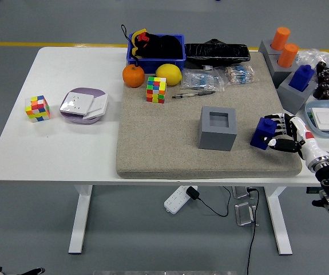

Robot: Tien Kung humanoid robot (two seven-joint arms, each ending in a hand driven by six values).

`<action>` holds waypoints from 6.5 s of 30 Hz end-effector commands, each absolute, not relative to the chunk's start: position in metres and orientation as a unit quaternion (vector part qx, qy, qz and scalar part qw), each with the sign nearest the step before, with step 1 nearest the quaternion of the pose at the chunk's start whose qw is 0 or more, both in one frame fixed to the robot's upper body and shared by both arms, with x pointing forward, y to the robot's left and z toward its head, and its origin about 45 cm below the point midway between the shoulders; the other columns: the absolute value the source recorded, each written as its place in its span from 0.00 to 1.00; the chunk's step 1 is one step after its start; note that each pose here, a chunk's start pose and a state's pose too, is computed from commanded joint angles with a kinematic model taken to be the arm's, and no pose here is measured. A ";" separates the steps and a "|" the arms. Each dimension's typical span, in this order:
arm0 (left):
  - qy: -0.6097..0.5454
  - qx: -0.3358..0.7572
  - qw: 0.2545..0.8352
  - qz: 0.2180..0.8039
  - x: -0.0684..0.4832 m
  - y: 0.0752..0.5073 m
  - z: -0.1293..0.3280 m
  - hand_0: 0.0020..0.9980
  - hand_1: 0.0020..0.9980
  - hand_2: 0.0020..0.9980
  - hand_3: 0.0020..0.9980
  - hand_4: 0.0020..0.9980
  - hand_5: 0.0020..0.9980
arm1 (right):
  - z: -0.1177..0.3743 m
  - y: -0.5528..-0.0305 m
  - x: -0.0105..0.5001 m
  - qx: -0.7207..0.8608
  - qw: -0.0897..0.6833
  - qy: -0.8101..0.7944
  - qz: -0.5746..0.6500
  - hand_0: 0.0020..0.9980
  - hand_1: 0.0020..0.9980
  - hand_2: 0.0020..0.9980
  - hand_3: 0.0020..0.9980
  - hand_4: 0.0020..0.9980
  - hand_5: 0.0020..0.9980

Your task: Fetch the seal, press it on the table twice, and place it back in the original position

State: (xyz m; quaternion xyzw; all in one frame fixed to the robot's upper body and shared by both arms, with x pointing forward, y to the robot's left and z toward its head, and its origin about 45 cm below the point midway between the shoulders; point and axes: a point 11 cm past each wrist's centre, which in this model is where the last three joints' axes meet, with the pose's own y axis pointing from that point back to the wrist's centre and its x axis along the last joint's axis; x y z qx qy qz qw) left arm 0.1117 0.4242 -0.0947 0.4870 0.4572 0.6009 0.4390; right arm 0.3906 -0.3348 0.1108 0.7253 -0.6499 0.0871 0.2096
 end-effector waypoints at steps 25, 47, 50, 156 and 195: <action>0.456 0.485 0.437 0.605 0.114 0.427 -0.093 0.82 0.79 0.77 0.80 0.69 0.41 | 0.216 -0.270 0.421 0.780 0.082 -0.597 0.168 0.54 0.42 0.46 0.47 0.73 0.00; 0.453 0.484 0.439 0.607 0.118 0.429 -0.091 0.82 0.79 0.77 0.80 0.69 0.41 | 0.209 -0.227 0.433 0.829 0.120 -0.521 0.166 0.54 0.43 0.46 0.48 0.73 0.00; 0.453 0.484 0.439 0.606 0.118 0.429 -0.091 0.82 0.79 0.77 0.80 0.69 0.41 | 0.206 -0.229 0.433 0.829 0.129 -0.519 0.165 0.54 0.43 0.46 0.48 0.73 0.00; 0.451 0.483 0.443 0.606 0.121 0.428 -0.091 0.82 0.79 0.77 0.80 0.69 0.41 | 0.180 -0.238 0.436 0.832 0.178 -0.499 0.163 0.76 0.78 0.78 0.79 1.00 0.00; 0.452 0.483 0.442 0.606 0.120 0.431 -0.090 0.82 0.79 0.77 0.80 0.69 0.41 | 0.194 -0.322 0.422 0.808 0.255 -0.505 0.166 1.00 0.99 0.97 1.00 1.00 0.44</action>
